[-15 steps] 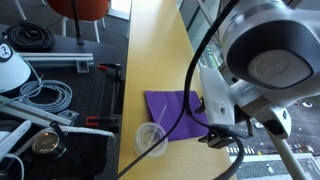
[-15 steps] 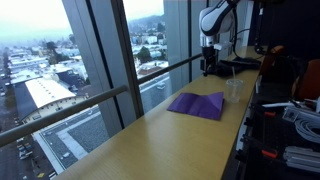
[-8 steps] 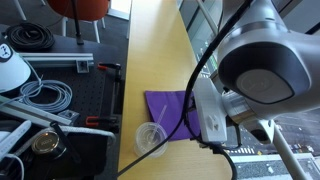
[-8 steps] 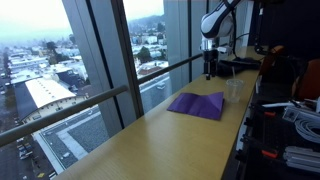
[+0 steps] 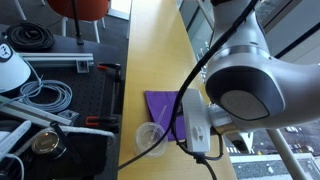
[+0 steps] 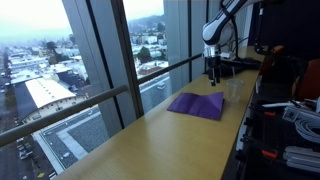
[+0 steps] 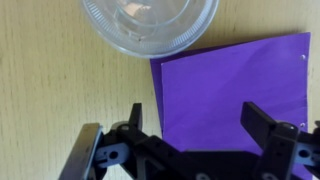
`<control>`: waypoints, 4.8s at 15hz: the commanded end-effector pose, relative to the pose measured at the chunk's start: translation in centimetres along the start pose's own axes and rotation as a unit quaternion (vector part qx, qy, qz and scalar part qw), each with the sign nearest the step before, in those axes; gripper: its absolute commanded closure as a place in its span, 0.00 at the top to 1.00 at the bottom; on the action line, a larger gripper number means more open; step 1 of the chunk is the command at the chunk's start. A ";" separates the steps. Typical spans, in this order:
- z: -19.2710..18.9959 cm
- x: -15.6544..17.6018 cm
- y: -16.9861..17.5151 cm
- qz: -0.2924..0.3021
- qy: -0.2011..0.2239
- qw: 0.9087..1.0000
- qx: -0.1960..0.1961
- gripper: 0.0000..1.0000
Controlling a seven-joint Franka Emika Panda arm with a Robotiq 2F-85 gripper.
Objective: Open the folder
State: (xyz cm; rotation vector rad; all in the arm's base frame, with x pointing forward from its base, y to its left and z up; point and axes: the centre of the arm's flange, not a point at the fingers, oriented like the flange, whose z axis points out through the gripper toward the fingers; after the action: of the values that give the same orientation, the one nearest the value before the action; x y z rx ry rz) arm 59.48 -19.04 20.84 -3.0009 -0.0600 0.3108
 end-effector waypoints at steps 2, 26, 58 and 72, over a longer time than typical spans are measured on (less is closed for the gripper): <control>1.2 0.3 0.6 -0.004 -0.014 1.000 0.016 1.00; 4.9 4.6 1.0 0.008 -0.055 0.996 0.073 1.00; 3.1 2.1 -2.1 -0.007 -0.050 0.998 0.036 0.00; -6.4 -4.2 -12.2 -0.051 0.019 0.992 -0.114 0.00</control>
State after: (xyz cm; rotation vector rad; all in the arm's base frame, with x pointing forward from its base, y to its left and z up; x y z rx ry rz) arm 59.92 -11.79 26.71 -3.1397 -0.2413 0.3253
